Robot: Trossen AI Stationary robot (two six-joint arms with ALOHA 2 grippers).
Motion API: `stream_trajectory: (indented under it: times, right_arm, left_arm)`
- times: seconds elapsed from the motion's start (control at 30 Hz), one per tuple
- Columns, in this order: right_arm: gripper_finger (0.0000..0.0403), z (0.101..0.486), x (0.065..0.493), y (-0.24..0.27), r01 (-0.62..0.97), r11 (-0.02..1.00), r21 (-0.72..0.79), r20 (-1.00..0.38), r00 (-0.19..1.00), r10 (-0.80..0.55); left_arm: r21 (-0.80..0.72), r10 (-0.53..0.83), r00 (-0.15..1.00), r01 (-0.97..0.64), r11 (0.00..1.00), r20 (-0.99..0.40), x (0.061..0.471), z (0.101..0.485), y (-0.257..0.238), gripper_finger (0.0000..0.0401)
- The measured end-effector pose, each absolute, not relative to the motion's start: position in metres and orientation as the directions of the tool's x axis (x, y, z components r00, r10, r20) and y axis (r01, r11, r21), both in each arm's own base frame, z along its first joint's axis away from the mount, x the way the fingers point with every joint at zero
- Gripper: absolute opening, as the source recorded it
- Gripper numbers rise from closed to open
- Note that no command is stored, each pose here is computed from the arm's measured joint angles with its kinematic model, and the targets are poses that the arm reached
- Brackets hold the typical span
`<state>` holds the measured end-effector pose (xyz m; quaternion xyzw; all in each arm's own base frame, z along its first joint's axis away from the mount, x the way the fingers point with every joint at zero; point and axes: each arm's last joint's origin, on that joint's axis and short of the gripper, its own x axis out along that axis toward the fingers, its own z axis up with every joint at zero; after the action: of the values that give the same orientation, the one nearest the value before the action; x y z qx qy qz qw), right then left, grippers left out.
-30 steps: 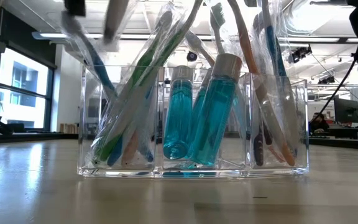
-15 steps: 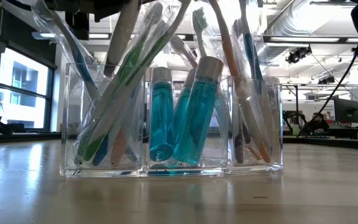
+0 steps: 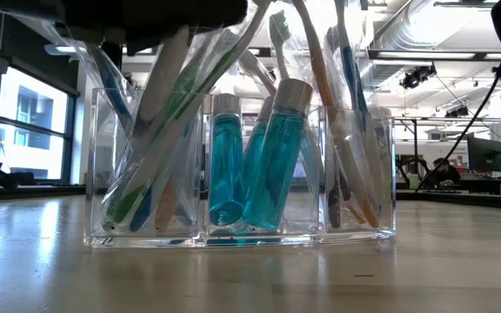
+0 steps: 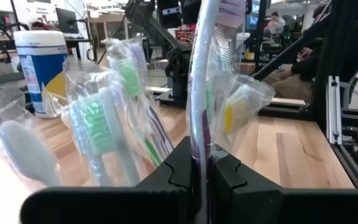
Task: Pick & Place toothbrushing station
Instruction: Put the purple toothbrush into the transparent organizer, then return to Home Position
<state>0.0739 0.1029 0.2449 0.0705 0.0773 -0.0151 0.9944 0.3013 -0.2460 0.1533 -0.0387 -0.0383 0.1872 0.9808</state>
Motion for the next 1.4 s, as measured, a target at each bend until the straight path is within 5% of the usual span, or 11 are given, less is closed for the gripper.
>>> stream_trajectory:
  times: [0.73, 1.4]
  right_arm:
    - [0.0003, 0.2446, 0.0738, 0.1037, 0.015, 0.99, 0.141, -0.166, 0.986, 0.009]
    - [0.0003, 0.2446, 0.0738, 0.1038, 0.012, 0.99, 0.141, -0.168, 0.986, 0.012]
  left_arm:
    - [-0.087, 0.398, 0.917, -0.394, 0.915, 0.035, 0.301, 0.149, -0.2459, 0.0023]
    - [-0.123, 0.397, 0.916, -0.389, 0.913, 0.054, 0.2994, 0.1578, -0.2478, 0.0185]
